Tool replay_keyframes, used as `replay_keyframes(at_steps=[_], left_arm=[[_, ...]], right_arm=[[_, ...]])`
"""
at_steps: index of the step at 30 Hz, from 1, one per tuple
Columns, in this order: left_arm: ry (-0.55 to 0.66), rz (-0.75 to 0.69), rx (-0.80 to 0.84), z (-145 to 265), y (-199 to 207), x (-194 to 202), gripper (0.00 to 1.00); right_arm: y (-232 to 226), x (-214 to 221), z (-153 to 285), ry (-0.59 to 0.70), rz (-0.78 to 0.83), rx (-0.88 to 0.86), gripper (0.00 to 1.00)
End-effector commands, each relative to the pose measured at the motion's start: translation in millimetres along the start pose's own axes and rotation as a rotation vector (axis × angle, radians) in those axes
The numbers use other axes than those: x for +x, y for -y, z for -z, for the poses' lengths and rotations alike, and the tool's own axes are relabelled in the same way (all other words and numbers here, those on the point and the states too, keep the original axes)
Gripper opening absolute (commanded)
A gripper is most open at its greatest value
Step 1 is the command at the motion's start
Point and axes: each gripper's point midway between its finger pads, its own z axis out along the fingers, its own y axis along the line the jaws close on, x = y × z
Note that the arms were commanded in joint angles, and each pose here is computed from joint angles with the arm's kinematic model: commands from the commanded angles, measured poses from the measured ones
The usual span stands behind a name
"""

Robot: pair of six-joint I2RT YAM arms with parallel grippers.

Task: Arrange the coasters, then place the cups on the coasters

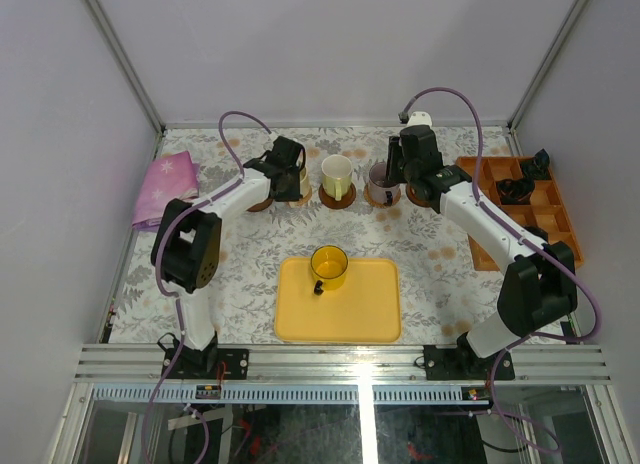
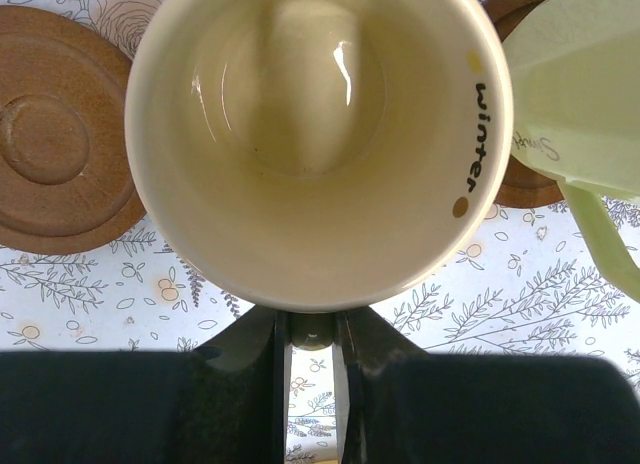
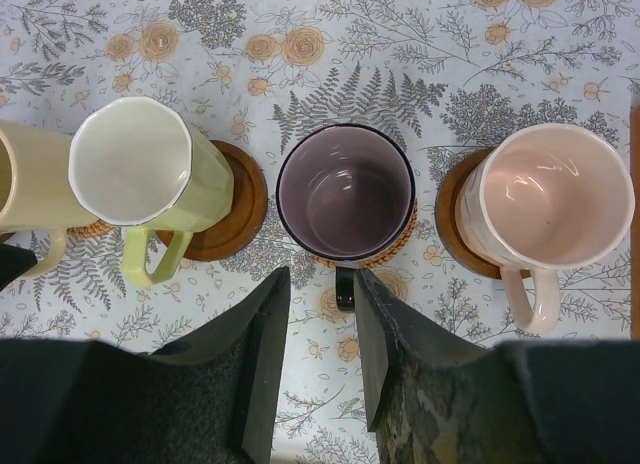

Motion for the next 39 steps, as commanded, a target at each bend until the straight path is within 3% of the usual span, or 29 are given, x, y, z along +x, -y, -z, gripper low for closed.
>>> replay_keyframes(at_steps=[1,31,39], left_arm=[[0.083,0.024,0.006,-0.6,2.0,-23.3,0.0],[0.08,0.036,0.0,-8.5,-0.9,-26.2,0.0],[0.077,0.037,-0.006,-4.1,-2.6,-25.8,0.16]], right_arm=[[-4.6,-15.0,1.2,0.034,-0.022,-0.018,0.39],[-8.1,-8.5,-3.6,0.009,-0.027,-0.033,0.39],[-10.4,-6.5,-3.3,0.002,-0.03,-0.047,0.39]])
